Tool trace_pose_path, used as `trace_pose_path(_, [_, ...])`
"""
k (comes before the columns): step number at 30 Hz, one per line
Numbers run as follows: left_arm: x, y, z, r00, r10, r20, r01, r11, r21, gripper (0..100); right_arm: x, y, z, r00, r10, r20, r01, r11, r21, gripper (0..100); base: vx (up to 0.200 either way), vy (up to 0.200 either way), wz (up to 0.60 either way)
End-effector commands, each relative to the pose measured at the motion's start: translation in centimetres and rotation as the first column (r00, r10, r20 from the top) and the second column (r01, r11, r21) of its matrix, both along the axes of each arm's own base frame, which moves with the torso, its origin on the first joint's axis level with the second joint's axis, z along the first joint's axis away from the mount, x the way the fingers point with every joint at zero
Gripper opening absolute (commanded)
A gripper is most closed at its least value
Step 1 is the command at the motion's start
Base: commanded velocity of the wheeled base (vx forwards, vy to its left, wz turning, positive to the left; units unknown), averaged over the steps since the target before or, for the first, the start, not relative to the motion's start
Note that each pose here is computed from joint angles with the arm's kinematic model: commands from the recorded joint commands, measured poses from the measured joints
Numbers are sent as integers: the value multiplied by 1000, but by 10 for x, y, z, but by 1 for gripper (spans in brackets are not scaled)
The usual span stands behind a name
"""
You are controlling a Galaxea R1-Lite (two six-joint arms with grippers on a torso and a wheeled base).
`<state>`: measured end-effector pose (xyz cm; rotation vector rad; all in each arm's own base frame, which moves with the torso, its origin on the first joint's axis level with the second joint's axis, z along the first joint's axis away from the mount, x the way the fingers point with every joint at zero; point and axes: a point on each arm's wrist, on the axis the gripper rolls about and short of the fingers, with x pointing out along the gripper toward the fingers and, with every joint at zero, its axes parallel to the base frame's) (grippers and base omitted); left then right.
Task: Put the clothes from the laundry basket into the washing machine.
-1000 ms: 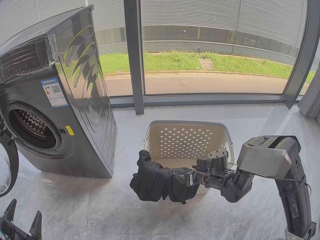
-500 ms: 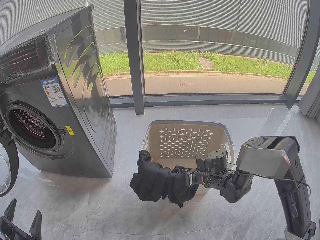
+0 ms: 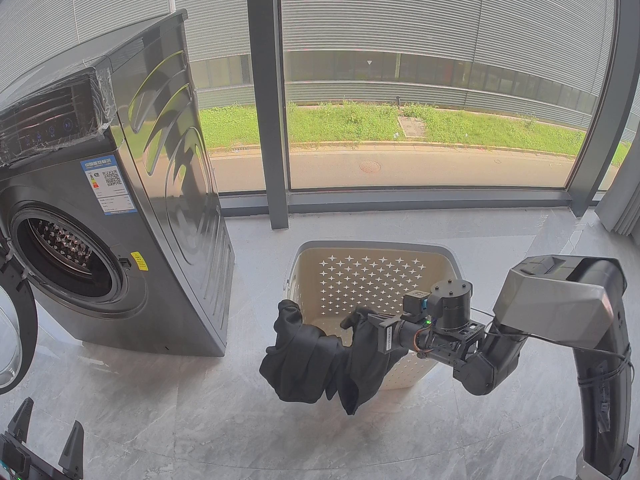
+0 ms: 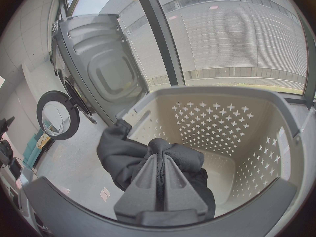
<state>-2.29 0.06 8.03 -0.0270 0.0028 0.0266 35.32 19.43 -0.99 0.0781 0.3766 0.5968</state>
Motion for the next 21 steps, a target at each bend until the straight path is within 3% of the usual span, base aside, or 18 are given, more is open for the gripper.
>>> trace_pose_path(1, [0, 0, -5, 1000, 1, -1, -1, 1000, -1, 100, -15, -7, 67, 992, -4, 123, -5, 997, 72, 0, 0, 0, 0])
trace_pose_path(6, [0, 0, -5, 1000, 1, -1, -1, 1000, -1, 100, -36, -20, 130, 965, -27, 261, -10, 990, 142, 0, 0, 0, 0])
trace_pose_path(7, [0, 0, -5, 1000, 1, -1, -1, 1000, -1, 100, -36, -20, 130, 965, -27, 261, -10, 990, 142, 0, 0, 0, 0])
trace_pose_path(10, [0, 0, -5, 1000, -1, -1, 1, 1000, -1, 100, -59, -32, 184, 924, -48, 380, -30, 980, 197, 0, 0, 0, 0])
trace_pose_path(21, [0, 0, -5, 1000, -1, -1, 1, 1000, -1, 100, -123, -67, 273, 832, -89, 548, -68, 963, 259, 0, 0, 0, 0])
